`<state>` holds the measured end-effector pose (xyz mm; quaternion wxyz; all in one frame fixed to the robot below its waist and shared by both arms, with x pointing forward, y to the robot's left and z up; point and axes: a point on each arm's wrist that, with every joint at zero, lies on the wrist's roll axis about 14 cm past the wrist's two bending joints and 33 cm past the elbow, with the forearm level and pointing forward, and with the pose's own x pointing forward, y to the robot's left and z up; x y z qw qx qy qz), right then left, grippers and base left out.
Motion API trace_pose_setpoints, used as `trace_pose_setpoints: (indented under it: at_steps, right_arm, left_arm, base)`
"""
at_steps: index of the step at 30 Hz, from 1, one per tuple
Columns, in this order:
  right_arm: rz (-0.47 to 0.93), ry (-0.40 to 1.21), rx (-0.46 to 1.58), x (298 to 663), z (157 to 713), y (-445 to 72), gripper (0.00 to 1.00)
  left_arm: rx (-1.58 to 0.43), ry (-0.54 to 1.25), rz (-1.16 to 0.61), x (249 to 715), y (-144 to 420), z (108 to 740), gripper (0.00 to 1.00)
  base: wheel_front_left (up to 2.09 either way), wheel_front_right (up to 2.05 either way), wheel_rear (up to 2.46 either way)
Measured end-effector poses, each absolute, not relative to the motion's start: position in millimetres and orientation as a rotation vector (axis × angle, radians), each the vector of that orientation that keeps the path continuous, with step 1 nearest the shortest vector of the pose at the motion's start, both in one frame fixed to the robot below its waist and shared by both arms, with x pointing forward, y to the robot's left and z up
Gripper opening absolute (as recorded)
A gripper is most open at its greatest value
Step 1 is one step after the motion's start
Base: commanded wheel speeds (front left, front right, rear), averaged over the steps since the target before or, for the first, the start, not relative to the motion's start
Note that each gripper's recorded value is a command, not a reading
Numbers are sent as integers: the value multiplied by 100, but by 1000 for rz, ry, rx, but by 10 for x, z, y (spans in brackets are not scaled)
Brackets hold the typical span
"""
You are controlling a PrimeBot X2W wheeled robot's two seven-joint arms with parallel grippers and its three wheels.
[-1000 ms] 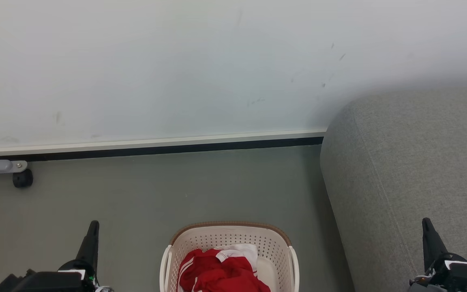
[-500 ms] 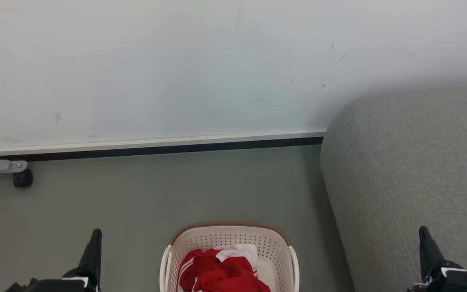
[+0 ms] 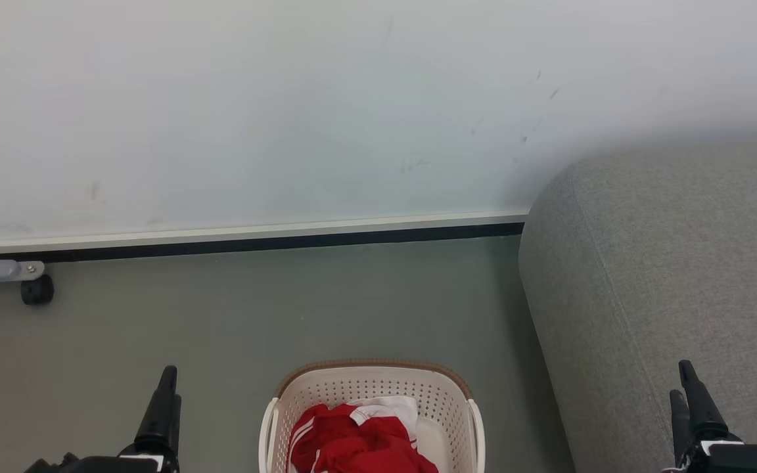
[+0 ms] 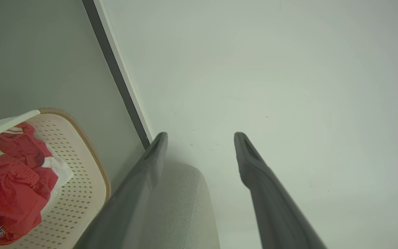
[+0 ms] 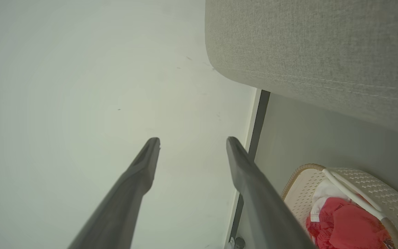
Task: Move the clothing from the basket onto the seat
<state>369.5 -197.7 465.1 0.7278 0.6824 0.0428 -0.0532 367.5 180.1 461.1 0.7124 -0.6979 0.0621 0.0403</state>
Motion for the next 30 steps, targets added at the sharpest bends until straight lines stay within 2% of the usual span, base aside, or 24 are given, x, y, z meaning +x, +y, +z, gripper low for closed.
trace_pose_setpoints:
  at_steps: [10, 30]
  right_arm:
    - [-62, 181, 1235, 3715, 4662, -1878, 100]
    - [41, 208, 803, 3703, 4712, -1683, 100]
  left_arm:
    - [-1352, 207, 87, 3663, 1730, 4535, 100]
    - [-996, 236, 54, 3650, 1674, 4522, 100]
  base:
    - [0, 0, 0]
    - [0, 0, 0]
